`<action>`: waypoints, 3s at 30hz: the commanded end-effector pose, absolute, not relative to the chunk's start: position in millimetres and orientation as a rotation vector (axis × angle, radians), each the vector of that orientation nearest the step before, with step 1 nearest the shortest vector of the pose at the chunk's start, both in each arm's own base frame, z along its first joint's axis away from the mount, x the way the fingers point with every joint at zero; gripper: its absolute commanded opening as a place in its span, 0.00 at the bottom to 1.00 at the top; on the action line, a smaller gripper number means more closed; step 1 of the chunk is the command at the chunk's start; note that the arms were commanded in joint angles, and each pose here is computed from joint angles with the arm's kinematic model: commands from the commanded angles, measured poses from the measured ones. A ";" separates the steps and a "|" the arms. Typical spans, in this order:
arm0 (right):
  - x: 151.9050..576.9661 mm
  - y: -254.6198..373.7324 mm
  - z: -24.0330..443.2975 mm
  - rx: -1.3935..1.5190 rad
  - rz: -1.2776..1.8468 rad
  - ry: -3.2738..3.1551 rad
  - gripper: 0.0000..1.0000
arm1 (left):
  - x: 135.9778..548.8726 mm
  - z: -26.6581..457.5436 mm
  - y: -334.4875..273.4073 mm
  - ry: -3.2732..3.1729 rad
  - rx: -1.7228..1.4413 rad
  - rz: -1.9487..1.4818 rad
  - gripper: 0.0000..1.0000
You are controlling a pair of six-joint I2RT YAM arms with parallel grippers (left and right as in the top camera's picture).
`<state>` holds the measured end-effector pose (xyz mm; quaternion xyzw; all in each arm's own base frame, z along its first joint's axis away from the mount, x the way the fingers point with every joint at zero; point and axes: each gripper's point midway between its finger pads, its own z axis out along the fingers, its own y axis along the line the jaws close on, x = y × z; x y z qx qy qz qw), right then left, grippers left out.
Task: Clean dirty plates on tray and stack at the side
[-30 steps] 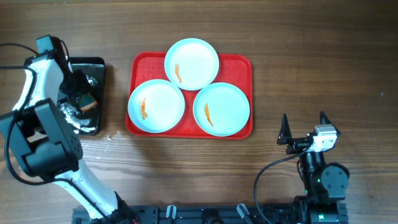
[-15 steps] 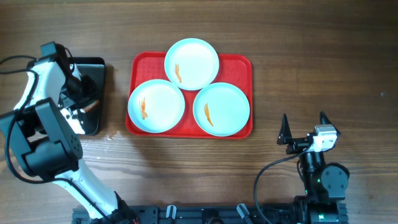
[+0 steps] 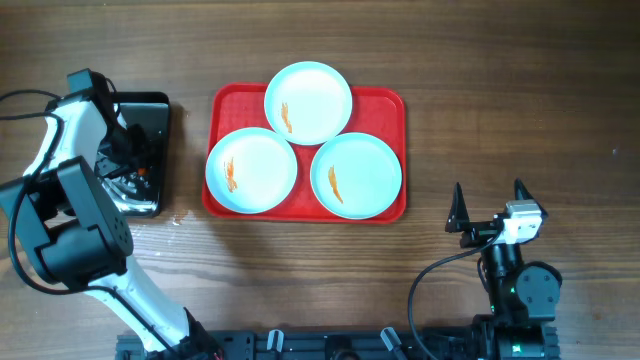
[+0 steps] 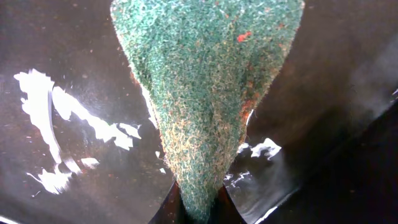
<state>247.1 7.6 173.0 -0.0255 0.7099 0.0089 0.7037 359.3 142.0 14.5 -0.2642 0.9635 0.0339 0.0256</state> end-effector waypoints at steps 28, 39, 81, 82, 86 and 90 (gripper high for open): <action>246.9 5.4 174.8 -0.050 0.010 1.571 1.00 | 419.5 3.4 172.2 2.707 -0.849 0.169 0.82; 246.9 5.4 174.8 -0.050 0.010 1.571 1.00 | 419.3 0.9 172.2 2.710 -0.848 0.170 0.19; 246.9 5.4 174.8 -0.050 0.010 1.571 1.00 | 392.3 -3.8 150.5 2.817 -0.773 0.080 0.54; 246.9 5.4 174.8 -0.050 0.009 1.571 1.00 | 392.1 -3.6 151.0 2.816 -0.773 0.084 0.48; 246.9 5.4 174.8 -0.050 0.009 1.571 1.00 | 383.1 1.5 168.9 2.815 -0.793 0.254 0.13; 246.9 5.4 174.8 -0.050 0.010 1.571 1.00 | 386.7 34.6 171.0 2.744 -0.794 0.265 0.04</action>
